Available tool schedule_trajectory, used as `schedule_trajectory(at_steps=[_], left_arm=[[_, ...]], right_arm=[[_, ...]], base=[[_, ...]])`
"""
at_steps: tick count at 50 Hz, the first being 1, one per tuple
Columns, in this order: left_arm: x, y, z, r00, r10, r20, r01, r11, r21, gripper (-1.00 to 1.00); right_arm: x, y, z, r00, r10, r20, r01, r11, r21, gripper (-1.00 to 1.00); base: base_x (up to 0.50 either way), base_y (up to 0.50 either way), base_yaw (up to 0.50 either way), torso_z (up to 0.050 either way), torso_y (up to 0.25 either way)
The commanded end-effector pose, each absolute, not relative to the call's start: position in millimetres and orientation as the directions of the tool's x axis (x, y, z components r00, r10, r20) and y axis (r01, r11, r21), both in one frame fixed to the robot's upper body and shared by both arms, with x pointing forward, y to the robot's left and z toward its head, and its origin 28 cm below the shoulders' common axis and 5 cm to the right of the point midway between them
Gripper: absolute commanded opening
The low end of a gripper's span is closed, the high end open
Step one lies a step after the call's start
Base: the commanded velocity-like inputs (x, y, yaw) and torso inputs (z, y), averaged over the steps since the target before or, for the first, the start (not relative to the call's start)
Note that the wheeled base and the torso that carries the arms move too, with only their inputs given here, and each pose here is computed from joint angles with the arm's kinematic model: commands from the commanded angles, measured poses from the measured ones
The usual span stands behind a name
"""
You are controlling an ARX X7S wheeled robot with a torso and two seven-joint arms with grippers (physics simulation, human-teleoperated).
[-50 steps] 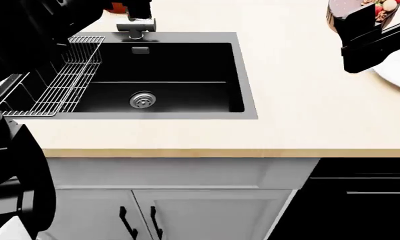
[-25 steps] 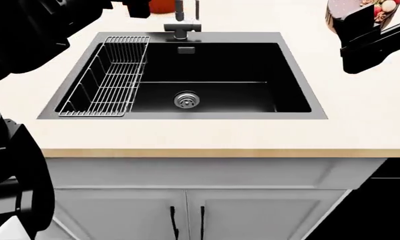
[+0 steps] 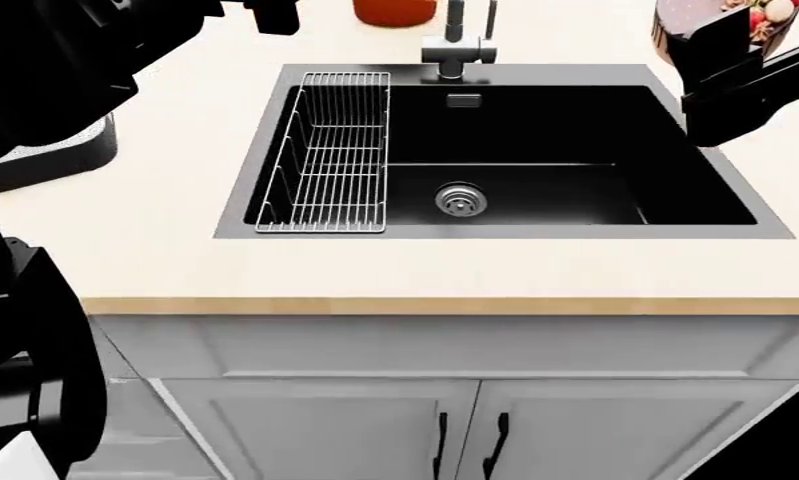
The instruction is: Move the dessert items from the plate to the tray.
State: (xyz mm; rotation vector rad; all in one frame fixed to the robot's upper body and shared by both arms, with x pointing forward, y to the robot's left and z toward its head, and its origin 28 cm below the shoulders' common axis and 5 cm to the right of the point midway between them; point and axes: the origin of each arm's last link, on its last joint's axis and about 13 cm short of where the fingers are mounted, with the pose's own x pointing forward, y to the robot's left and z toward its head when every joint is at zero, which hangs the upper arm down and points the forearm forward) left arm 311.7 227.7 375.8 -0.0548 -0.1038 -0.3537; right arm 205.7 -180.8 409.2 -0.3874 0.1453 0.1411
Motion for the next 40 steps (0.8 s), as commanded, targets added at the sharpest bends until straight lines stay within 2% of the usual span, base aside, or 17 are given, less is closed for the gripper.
schedule_trajectory(at_steps=[1, 40], left_arm=[[311.8, 226.9, 375.8, 0.930, -0.349, 0.116, 0.355, 0.934, -0.042, -1.00], [309.9, 227.6, 380.4, 0.926, -0.356, 0.129, 0.364, 0.930, -0.046, -1.00]], right_arm=[[204.6, -181.7, 413.7, 0.986, 0.096, -0.134, -0.140, 0.915, -0.378, -1.00], [204.2, -180.2, 417.6, 0.987, 0.098, -0.127, -0.140, 0.911, -0.387, -1.00]], base=[[0.00, 0.50, 0.00, 0.000, 0.010], [0.00, 0.50, 0.00, 0.000, 0.001]])
